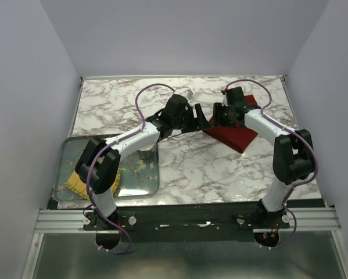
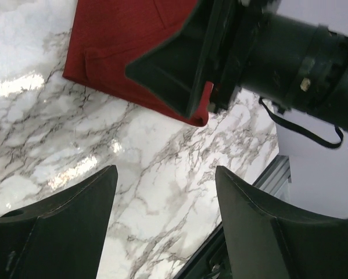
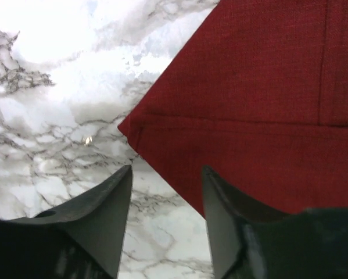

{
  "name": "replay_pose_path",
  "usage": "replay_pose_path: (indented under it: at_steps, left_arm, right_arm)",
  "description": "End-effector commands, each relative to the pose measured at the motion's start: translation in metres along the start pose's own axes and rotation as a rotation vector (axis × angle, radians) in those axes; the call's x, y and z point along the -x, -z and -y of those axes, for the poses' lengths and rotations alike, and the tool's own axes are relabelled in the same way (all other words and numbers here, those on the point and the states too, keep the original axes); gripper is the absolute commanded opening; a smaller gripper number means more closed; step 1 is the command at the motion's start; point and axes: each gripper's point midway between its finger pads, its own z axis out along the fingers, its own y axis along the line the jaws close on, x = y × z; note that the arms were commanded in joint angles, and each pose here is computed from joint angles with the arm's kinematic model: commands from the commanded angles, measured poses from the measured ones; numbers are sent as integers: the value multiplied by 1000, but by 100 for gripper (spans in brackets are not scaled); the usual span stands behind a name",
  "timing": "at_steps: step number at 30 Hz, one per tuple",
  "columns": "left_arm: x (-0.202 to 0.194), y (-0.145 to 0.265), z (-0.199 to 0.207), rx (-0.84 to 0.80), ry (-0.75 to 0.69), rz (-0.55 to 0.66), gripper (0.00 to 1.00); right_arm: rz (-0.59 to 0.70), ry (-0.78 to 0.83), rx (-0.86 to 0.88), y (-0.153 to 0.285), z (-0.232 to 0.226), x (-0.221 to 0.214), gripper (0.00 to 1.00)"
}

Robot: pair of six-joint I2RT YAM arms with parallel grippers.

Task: Fold the napkin, place the utensils inside, and roll it up
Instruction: Fold the napkin

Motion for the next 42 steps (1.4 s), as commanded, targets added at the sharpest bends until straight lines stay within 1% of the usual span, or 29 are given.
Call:
replay_pose_path:
  at_steps: [1, 2, 3, 4, 5, 7, 8, 9, 10, 11, 12, 14, 17, 21, 25, 27, 30, 31, 32, 33, 34, 36, 37, 39, 42]
  left_arm:
    - [17, -23, -1, 34, -54, -8, 78]
    - [9, -36, -15, 70, -57, -48, 78]
    - [6, -42, -17, 71, -80, -72, 78]
    - [15, -48, -9, 61, -97, -67, 77]
    - [6, -58, -25, 108, -93, -112, 75]
    - [13, -66, -22, 102, -120, -114, 72]
    - [7, -74, -32, 127, -118, -139, 69]
    - [7, -78, -33, 130, -122, -145, 66]
    - [11, -81, -25, 102, -131, -147, 63]
    - [7, -87, -28, 97, -127, -161, 58]
    - [5, -90, -27, 86, -123, -171, 55]
    - [-2, -96, -25, 54, -109, -200, 49]
    - [-13, -101, -36, 67, -96, -215, 45]
    - [-16, -111, -45, 80, -97, -217, 45]
    - [-16, -120, -56, 110, -112, -216, 45]
    - [-20, -124, -64, 128, -115, -226, 45]
    - [-18, -125, -68, 152, -145, -234, 44]
    - [-14, -124, -66, 167, -164, -220, 43]
    - [-6, -119, -57, 160, -195, -203, 44]
    - [-2, -116, -52, 157, -205, -192, 45]
    - [2, -113, -43, 146, -214, -179, 46]
    - [8, -105, -28, 123, -209, -165, 48]
    - [10, -102, -21, 111, -208, -158, 48]
    - [11, -96, -1, 79, -213, -148, 49]
    - [6, -89, 22, 33, -214, -140, 50]
  right_arm:
    - [16, -37, -25, 37, 4, 3, 64]
    - [-8, -61, -45, 38, 12, -8, 64]
    - [-1, -83, -48, 46, 15, -10, 64]
    - [-7, -114, -55, 51, 23, -15, 63]
    - [-41, -141, -52, 50, 26, -32, 63]
    - [-26, -144, -58, 59, 28, -36, 59]
    - [-25, -145, -66, 60, 31, -39, 58]
    - [-35, -145, -75, 59, 34, -45, 52]
    - [-34, -154, -83, 60, 39, -46, 49]
    - [-40, -163, -84, 60, 41, -50, 46]
    - [-55, -175, -80, 59, 43, -56, 42]
    - [-39, -195, -81, 64, 47, -57, 41]
    - [-35, -191, -69, 63, 47, -61, 40]
    - [-53, -212, -90, 55, 53, -71, 34]
    - [-55, -217, -97, 49, 57, -78, 34]
    - [-68, -222, -88, 48, 55, -82, 32]
    - [-41, -254, -64, 55, 53, -74, 31]
    - [1, -282, -71, 63, 60, -63, 32]
    - [28, -318, -79, 68, 68, -55, 32]
    - [49, -342, -76, 72, 74, -48, 36]
    - [85, -389, -101, 78, 94, -36, 37]
    - [102, -423, -102, 81, 110, -24, 42]
    - [130, -445, -110, 85, 125, -11, 43]
    - [96, -474, -112, 75, 137, -12, 44]
    - [86, -513, -122, 66, 156, -6, 44]
